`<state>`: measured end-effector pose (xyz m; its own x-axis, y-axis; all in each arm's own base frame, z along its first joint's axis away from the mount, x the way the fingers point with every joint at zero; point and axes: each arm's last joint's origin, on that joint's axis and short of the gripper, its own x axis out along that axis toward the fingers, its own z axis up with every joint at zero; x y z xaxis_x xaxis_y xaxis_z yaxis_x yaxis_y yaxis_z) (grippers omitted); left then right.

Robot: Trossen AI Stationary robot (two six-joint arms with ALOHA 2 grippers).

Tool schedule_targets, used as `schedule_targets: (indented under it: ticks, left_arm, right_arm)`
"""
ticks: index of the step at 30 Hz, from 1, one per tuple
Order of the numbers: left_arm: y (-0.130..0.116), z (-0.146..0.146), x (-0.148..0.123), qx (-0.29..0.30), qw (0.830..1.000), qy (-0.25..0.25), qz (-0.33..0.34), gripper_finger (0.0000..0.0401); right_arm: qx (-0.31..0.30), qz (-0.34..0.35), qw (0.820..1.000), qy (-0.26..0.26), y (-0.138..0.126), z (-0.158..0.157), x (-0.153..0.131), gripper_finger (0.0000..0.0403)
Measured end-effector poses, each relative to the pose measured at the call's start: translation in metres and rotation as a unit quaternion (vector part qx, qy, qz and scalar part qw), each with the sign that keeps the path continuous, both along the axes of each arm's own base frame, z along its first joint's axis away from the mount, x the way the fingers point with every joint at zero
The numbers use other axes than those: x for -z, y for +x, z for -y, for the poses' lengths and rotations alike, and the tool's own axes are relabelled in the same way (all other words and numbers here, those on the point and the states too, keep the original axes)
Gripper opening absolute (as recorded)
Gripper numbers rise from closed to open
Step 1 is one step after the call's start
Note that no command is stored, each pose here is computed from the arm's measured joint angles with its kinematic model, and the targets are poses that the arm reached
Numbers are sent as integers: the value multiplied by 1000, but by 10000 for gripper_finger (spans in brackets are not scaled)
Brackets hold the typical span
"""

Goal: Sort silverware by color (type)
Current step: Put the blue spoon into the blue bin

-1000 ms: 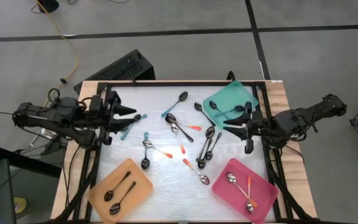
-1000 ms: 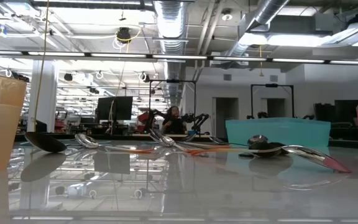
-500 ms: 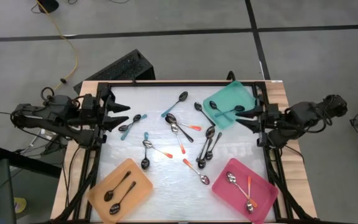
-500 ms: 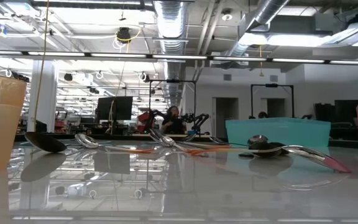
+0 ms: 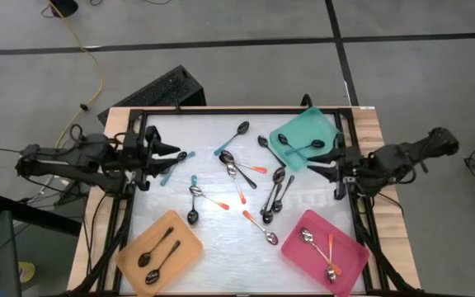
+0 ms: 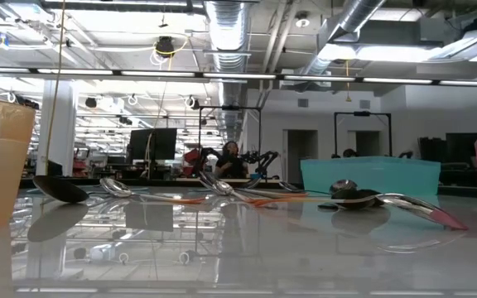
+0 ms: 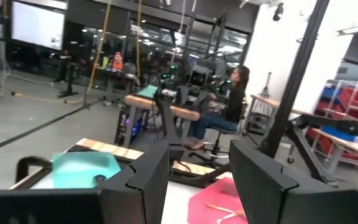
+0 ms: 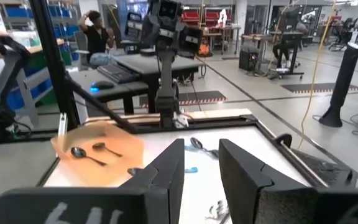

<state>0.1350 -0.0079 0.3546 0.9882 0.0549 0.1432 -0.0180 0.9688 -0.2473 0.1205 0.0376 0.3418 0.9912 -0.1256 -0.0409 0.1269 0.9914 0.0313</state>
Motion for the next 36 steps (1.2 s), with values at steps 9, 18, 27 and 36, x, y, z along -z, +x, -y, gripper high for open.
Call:
schedule_targets:
  ticks: [9, 18, 27, 36]
  left_arm:
    - [15, 0, 38, -15, 998, -43, -51, 153]
    - [34, -11, 72, -96, 979, -50, -170, 153]
    - [51, -23, 105, -203, 935, -4, -291, 163]
    - [65, -25, 127, -239, 906, -6, -349, 201]
  right_arm:
    - [1, 13, 999, 47, 16, -7, 58, 118]
    - [4, 27, 995, 99, 18, -8, 88, 118]
    - [4, 31, 995, 99, 18, -8, 88, 118]
    - [83, 16, 993, 84, 25, -4, 94, 118]
